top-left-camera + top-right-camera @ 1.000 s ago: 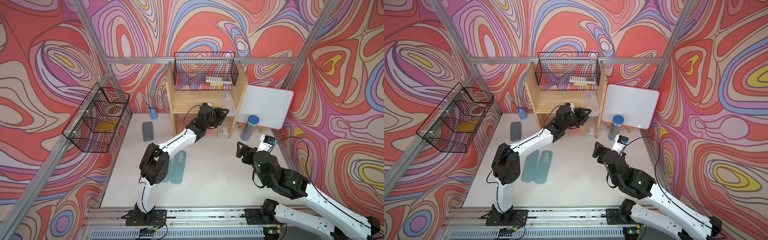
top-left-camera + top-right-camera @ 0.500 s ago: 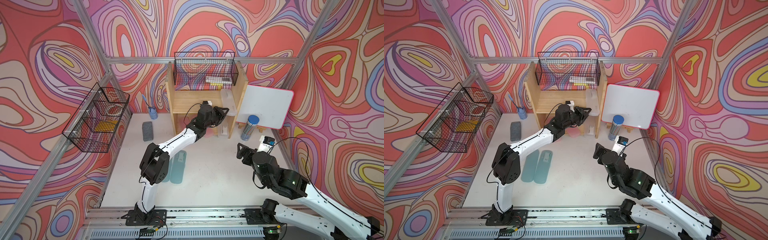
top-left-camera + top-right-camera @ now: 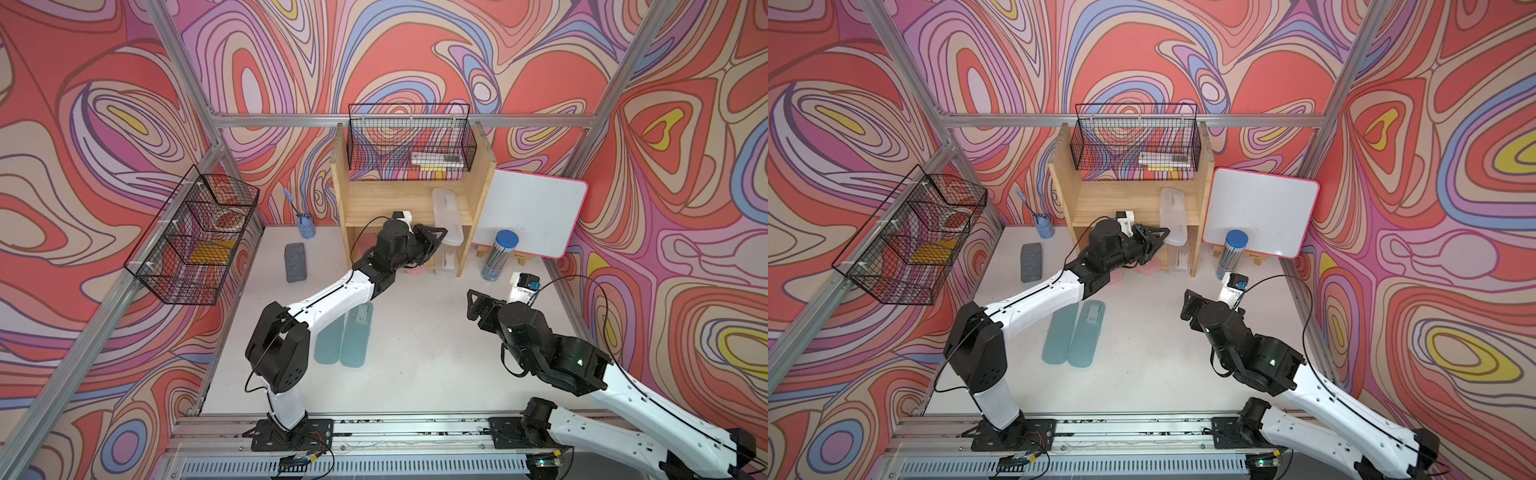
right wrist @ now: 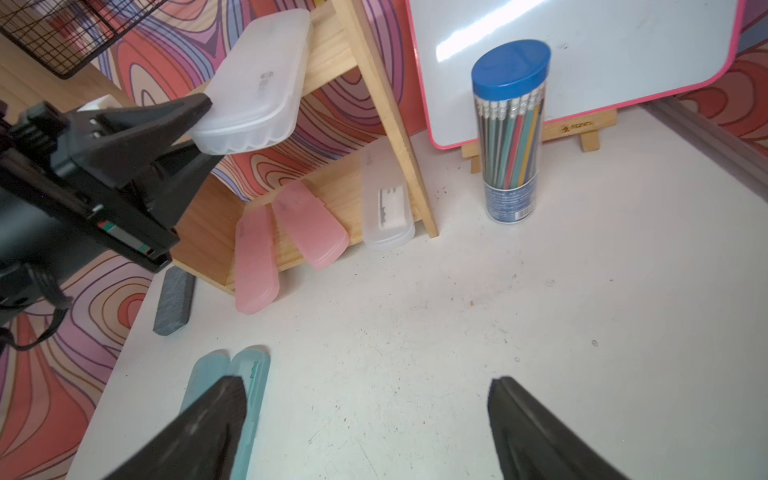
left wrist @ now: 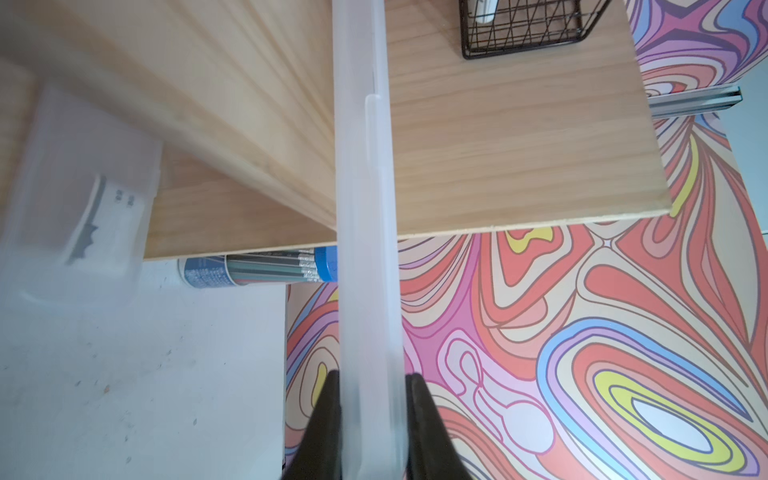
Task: Remove the pencil cases from the shelf
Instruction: Pick up the pencil case from the shelf.
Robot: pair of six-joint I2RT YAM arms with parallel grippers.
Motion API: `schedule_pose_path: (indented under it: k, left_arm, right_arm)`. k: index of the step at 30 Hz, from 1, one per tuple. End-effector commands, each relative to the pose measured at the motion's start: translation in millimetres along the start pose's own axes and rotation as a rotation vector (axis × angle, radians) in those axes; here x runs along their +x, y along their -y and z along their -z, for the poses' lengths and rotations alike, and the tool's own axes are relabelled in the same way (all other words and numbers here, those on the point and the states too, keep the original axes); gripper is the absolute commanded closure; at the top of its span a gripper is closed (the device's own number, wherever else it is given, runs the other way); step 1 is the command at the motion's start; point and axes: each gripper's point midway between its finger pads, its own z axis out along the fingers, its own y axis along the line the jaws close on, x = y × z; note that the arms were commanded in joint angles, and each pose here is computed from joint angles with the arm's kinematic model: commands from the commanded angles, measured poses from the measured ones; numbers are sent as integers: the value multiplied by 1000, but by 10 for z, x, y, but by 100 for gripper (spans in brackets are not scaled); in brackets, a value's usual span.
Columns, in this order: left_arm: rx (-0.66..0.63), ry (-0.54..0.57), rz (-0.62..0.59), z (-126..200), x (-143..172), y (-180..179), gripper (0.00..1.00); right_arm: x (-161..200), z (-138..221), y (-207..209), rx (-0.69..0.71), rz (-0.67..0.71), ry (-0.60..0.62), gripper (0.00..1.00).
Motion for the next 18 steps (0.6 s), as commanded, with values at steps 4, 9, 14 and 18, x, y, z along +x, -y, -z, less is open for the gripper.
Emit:
schedule_pose_path:
  k: [4, 9, 14, 18]
  left_arm:
    - [15, -27, -58, 659, -21, 71, 95]
    - [21, -41, -56, 1162, 25, 21, 96]
    - [44, -46, -63, 1584, 97, -4, 98]
    - [79, -72, -77, 1798, 191, 10, 99]
  right_arm:
    - [199, -150, -483, -173, -39, -118, 8]
    - [136, -230, -915, -351, -128, -172, 9]
    - [-74, -319, -1289, -546, -251, -232, 11]
    - [-244, -333, -1552, -696, -320, -277, 12]
